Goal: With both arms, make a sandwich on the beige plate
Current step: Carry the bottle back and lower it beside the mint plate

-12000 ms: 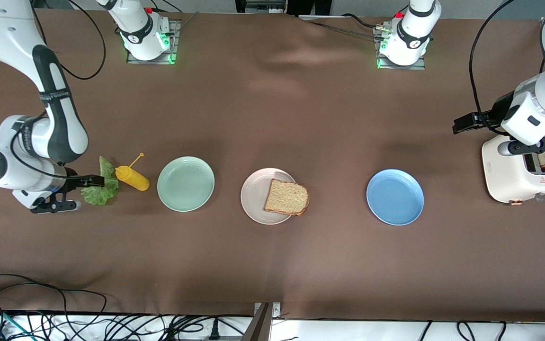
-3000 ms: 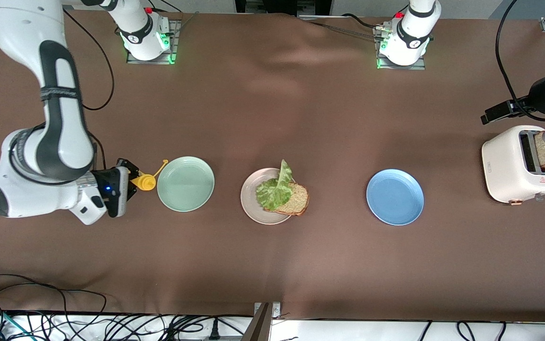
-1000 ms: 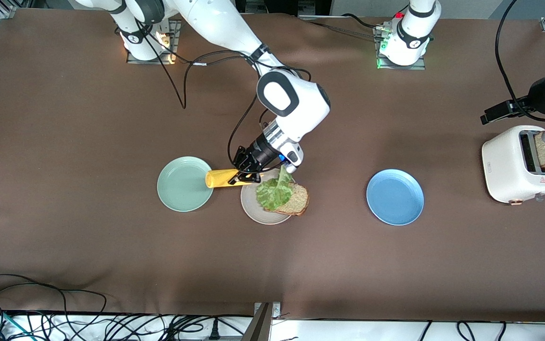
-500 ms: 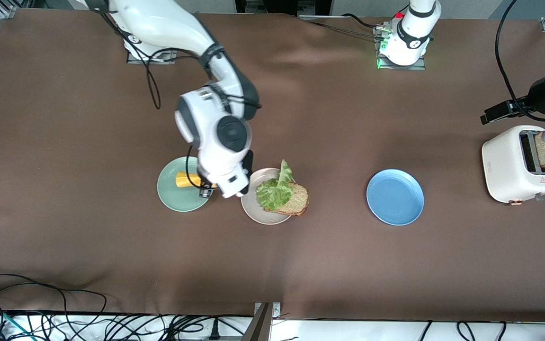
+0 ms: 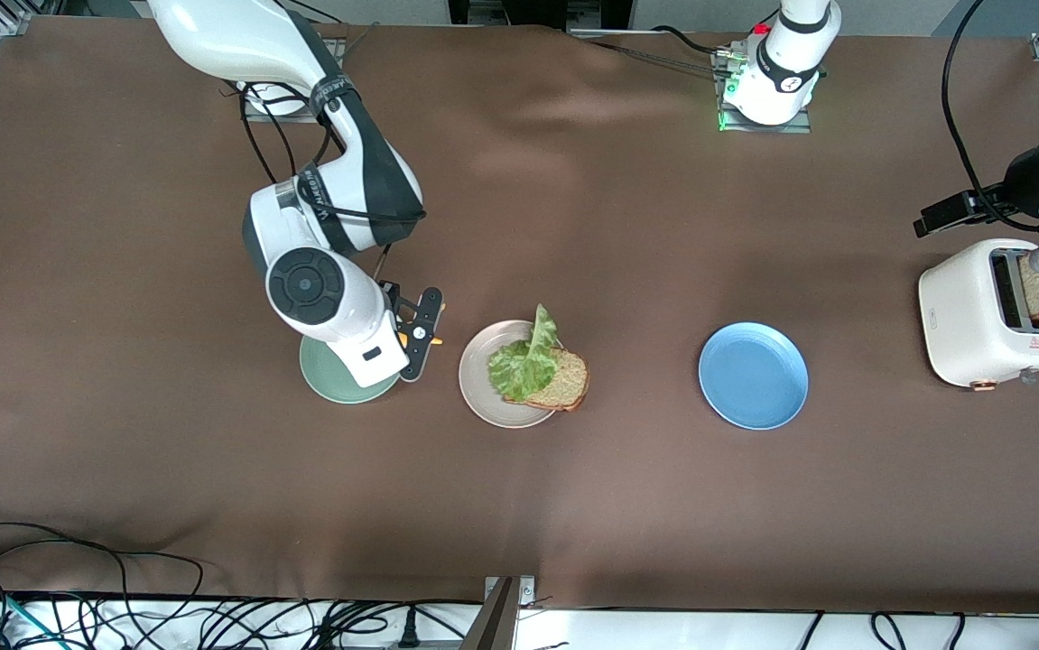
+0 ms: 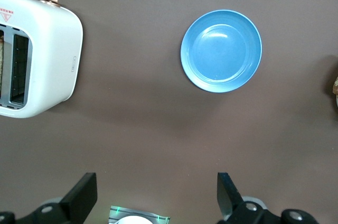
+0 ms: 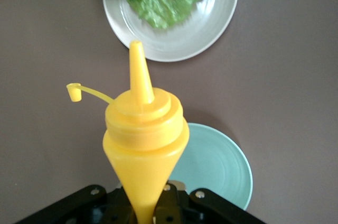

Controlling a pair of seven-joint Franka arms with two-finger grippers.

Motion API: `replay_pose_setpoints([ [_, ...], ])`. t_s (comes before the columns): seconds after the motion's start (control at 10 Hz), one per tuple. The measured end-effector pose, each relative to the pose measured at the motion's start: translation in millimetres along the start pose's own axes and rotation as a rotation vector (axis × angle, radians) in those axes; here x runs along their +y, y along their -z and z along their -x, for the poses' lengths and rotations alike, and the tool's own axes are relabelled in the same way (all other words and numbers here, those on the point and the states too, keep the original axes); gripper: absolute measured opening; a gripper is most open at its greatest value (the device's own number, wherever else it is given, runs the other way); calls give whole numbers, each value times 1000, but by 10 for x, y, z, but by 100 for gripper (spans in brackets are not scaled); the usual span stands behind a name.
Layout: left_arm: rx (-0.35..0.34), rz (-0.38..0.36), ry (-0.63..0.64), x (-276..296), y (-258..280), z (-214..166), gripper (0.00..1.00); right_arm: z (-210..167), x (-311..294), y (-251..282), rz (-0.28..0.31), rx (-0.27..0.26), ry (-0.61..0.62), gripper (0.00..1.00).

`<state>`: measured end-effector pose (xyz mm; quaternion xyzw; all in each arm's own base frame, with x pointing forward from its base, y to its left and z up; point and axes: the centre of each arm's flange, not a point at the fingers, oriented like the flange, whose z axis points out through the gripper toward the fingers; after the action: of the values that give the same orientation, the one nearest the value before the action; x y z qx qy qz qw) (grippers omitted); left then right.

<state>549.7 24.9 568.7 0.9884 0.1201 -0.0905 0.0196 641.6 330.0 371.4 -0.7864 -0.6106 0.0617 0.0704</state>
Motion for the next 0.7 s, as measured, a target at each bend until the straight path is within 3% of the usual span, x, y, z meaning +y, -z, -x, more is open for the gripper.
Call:
replay_pose_setpoints([
  [0.2,12,2,7,9,33,-6,100,333,184,40,-70,99,70,5],
  [0.7,45,9,8,35,183,-16,100,1870,613,24,-263,433,294,5],
])
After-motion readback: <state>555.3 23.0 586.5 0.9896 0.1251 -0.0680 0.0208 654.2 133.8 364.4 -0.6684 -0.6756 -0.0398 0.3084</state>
